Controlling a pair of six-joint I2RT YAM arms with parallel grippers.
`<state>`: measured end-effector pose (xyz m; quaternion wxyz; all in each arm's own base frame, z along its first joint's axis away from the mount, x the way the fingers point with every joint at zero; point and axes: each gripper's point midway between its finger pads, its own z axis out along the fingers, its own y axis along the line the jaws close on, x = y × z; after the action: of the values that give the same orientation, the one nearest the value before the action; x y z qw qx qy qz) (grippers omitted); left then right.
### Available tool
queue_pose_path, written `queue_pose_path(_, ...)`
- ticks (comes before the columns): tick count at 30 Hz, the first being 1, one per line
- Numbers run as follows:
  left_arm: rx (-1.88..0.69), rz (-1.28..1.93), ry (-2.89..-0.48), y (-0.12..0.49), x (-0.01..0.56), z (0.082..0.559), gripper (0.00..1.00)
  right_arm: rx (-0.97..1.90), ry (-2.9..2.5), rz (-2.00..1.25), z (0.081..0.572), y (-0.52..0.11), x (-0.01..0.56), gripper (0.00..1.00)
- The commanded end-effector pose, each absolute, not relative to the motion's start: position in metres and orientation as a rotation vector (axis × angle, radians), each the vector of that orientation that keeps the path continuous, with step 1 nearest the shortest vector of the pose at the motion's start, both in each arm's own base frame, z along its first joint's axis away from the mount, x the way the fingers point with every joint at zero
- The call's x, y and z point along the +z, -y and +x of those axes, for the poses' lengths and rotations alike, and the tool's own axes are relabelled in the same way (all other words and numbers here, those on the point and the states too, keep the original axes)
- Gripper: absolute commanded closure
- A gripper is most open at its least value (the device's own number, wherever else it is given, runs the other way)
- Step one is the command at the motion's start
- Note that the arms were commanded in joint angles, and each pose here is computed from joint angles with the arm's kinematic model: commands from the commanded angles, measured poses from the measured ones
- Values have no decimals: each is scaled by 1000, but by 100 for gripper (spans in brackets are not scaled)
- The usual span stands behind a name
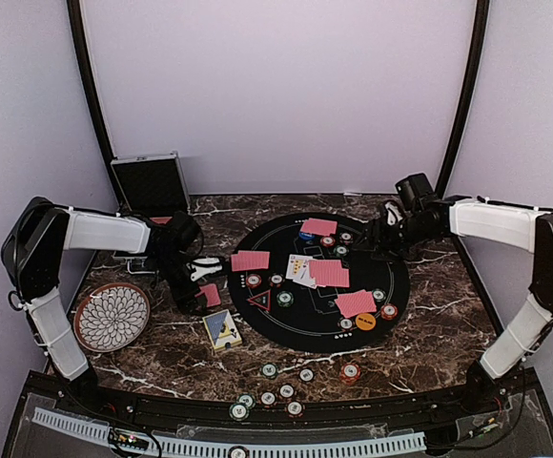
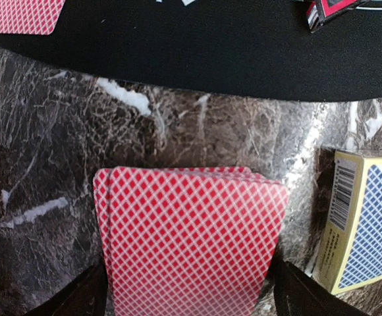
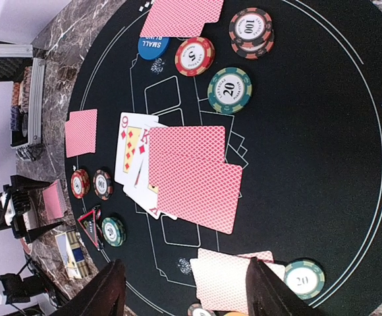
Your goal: Distribute texas hold em gaming equipment
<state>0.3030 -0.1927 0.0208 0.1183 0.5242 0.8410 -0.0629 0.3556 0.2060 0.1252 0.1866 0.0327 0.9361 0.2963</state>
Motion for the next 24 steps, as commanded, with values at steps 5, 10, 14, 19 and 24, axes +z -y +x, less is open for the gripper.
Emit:
queue_pose_path(5, -208, 1524, -2434, 194, 45, 300, 7, 771, -2562, 71, 367, -200, 161, 32)
queue_pose_path(10, -157, 1428, -2381, 197, 78, 319, 2, 636, -2488, 87, 373, -179, 174, 9)
queue_pose_path(14, -68, 1228, -2284, 191, 123, 352, 1, 442, -2387, 163, 378, -142, 177, 1)
queue_pose_path(19, -5, 913, -2189, 155, 169, 385, 1, 236, -2271, 313, 378, -90, 180, 1)
queue_pose_path(24, 80, 585, -2080, 99, 179, 413, 1, -46, -1945, 489, 366, -23, 204, 1)
